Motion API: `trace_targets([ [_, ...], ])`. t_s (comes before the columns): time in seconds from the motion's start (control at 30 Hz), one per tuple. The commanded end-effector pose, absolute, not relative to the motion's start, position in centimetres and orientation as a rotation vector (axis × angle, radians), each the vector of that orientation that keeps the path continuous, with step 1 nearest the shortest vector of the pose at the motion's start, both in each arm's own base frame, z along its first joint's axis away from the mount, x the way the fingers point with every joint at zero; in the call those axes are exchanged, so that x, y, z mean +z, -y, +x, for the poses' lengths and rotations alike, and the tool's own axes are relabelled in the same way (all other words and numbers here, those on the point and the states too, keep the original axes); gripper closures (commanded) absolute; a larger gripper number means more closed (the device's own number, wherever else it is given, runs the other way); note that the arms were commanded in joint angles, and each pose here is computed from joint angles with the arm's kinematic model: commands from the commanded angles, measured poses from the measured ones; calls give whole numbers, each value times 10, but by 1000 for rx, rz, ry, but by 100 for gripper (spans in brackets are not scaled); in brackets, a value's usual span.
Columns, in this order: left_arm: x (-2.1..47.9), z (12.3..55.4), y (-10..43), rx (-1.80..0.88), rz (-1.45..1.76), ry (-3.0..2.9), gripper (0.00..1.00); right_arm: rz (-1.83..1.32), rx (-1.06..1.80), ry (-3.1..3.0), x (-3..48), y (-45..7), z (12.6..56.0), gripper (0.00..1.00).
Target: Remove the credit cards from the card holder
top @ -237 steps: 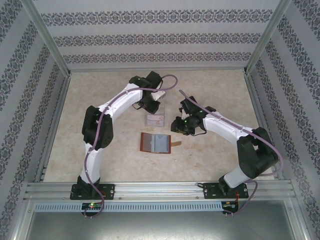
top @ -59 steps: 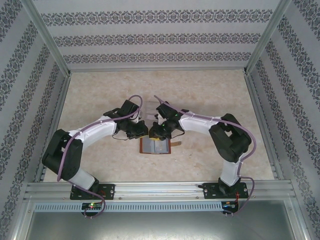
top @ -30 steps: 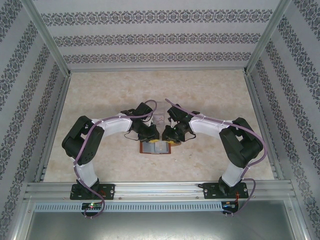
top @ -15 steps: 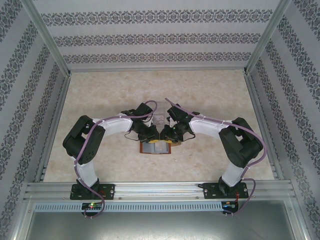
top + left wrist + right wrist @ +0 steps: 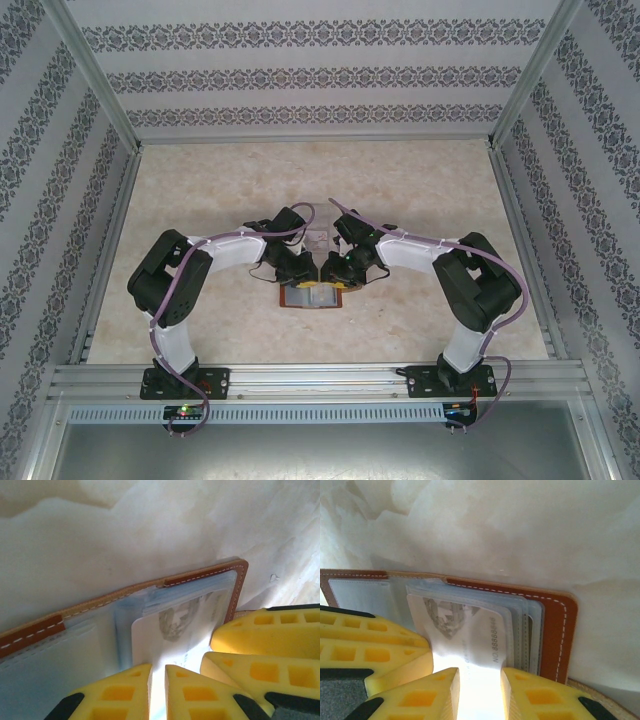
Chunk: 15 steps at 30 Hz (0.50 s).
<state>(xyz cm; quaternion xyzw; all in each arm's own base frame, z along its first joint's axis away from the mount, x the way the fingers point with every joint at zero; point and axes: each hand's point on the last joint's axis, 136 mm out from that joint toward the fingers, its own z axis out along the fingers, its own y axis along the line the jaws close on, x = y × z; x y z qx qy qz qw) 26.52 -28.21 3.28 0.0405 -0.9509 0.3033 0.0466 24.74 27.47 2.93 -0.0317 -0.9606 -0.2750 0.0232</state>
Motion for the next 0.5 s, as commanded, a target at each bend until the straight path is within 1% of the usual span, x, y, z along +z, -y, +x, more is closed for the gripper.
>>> trace_targets([
  [0.0, 26, 254, 273, 797, 83, 2911, 85, -117, -722, 2979, 13, -258, 242, 70],
  [0.13, 25, 253, 269, 762, 71, 2917, 84, -116, -704, 2987, 14, -256, 242, 70],
  [0.3, 25, 253, 267, 740, 57, 2924, 84, -117, -699, 2986, 14, -256, 242, 65],
  [0.47, 25, 253, 266, 727, 48, 2924, 84, -114, -696, 2986, 15, -256, 242, 64],
])
